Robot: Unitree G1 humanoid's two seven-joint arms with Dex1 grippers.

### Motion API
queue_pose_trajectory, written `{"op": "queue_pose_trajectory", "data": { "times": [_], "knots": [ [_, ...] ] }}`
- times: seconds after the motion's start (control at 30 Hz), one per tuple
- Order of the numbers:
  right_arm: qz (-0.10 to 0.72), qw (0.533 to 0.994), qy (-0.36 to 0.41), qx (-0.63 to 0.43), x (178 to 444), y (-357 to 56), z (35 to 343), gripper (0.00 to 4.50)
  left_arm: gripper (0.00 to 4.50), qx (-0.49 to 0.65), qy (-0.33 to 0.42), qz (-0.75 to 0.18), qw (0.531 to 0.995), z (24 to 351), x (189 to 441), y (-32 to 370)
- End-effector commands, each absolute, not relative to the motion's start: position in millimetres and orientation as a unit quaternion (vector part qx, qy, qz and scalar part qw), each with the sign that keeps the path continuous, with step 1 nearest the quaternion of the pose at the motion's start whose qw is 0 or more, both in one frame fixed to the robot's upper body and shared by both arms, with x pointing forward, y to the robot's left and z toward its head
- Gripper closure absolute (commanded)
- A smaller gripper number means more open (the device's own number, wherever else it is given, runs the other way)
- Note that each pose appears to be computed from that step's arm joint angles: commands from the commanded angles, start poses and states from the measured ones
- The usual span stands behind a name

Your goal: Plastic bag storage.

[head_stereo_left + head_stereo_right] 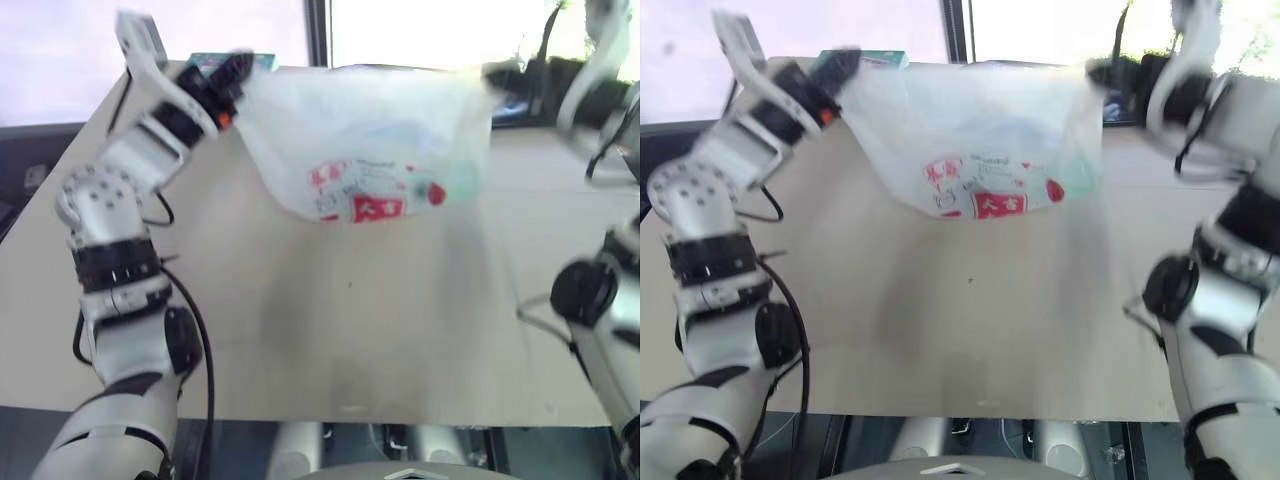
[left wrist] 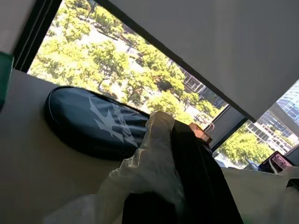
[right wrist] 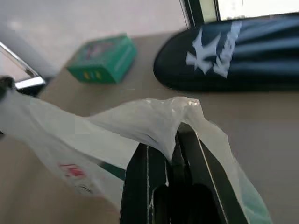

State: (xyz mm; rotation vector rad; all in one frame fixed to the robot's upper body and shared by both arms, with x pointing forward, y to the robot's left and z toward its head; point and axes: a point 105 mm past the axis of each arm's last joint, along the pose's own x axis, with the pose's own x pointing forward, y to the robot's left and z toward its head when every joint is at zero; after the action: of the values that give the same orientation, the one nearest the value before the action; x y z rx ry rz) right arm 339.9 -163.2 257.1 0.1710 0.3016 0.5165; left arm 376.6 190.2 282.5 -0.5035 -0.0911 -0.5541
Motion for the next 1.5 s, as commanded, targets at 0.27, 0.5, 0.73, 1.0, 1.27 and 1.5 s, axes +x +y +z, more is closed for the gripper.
{"op": "queue_pose_trajectory", "data": {
  "times": [0.27,0.5,0.73,1.0,1.27,1.5],
  "knots": [
    [0.159,0.964,0.203,-0.073,301,-203,186,4.50,4.42,-0.177,-0.004,-0.237,0.955,221,351,197],
    [0.303,0.944,0.062,-0.111,264,-164,212,3.04,4.24,-0.154,-0.017,-0.351,0.923,214,305,175],
    [0.335,0.932,0.062,-0.121,216,-171,181,0.00,1.43,-0.097,-0.035,-0.349,0.931,194,270,180],
    [0.287,0.951,-0.052,-0.099,197,-202,187,0.00,0.03,-0.030,-0.064,-0.303,0.950,167,246,190],
    [0.268,0.948,-0.082,-0.151,170,-216,153,0.00,0.03,0.000,-0.035,-0.298,0.954,142,219,226],
    [0.298,0.945,-0.055,-0.124,149,-223,139,0.00,0.03,-0.004,-0.002,-0.278,0.961,129,200,249]
  ]
}}
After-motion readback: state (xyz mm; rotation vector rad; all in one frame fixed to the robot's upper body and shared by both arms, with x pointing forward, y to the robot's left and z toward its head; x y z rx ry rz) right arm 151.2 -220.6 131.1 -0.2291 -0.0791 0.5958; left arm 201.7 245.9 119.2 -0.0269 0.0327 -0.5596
